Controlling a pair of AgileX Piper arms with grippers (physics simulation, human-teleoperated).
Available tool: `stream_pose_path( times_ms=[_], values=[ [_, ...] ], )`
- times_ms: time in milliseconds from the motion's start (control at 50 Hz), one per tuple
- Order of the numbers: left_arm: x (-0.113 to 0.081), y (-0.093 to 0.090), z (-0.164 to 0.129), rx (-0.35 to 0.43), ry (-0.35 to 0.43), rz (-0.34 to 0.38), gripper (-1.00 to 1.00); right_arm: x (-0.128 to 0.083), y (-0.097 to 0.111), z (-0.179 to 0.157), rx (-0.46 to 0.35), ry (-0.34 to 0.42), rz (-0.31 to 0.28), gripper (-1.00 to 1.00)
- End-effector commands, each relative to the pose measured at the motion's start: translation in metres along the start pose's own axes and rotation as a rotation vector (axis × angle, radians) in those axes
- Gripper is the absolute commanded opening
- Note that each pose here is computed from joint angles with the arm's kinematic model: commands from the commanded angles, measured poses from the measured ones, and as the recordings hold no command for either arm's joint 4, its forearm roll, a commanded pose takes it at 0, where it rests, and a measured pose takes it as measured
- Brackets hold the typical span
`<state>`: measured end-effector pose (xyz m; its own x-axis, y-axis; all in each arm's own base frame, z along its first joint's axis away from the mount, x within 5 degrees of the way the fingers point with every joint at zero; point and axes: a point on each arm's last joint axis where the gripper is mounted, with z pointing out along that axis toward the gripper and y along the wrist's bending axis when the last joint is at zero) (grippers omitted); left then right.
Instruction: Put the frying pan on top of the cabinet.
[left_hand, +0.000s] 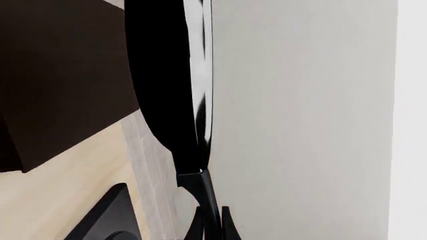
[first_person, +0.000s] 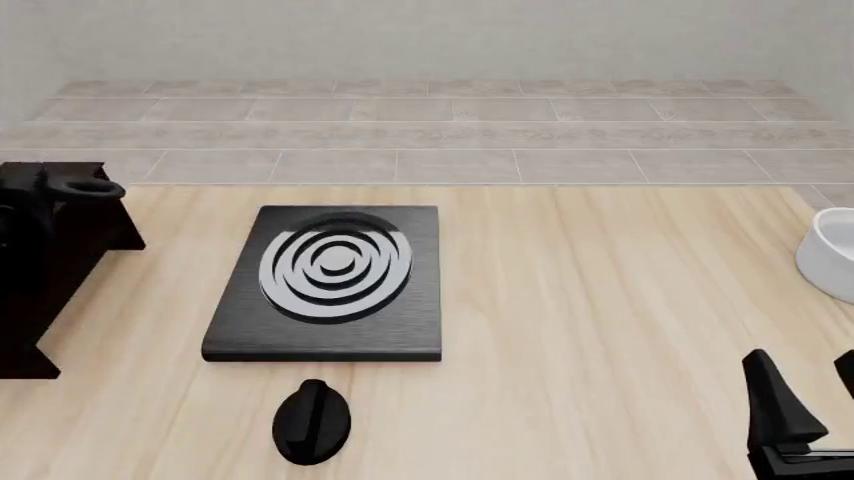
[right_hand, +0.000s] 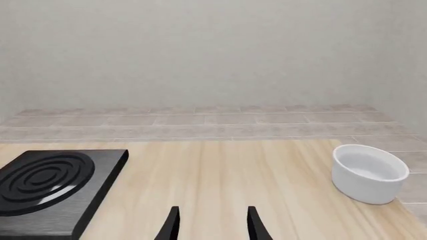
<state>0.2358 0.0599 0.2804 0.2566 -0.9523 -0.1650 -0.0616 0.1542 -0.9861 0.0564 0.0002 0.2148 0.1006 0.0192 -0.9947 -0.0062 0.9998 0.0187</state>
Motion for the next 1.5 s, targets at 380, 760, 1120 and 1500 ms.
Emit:
stream_pose_path(
  times_ms=[380,760,1120,1500],
  values=[
    [0.000,0.010,0.005,0.009,0.008,0.009,-1.00,0.000,0.000,0.000,0.003,0.001,0.002,1.00],
    [0.000,0.015,0.007,0.005,0.007,0.002,-1.00,0.000,0.000,0.000,0.008,0.001,0.002,1.00],
    [0.000,0.023,0.009,-0.007,0.002,-0.009,-1.00,0.000,0.000,0.000,0.007,0.002,0.003,1.00],
    [0.000,0.026,0.008,-0.010,0.000,-0.010,-1.00,0.000,0.000,0.000,0.007,0.002,0.002,1.00]
  ],
)
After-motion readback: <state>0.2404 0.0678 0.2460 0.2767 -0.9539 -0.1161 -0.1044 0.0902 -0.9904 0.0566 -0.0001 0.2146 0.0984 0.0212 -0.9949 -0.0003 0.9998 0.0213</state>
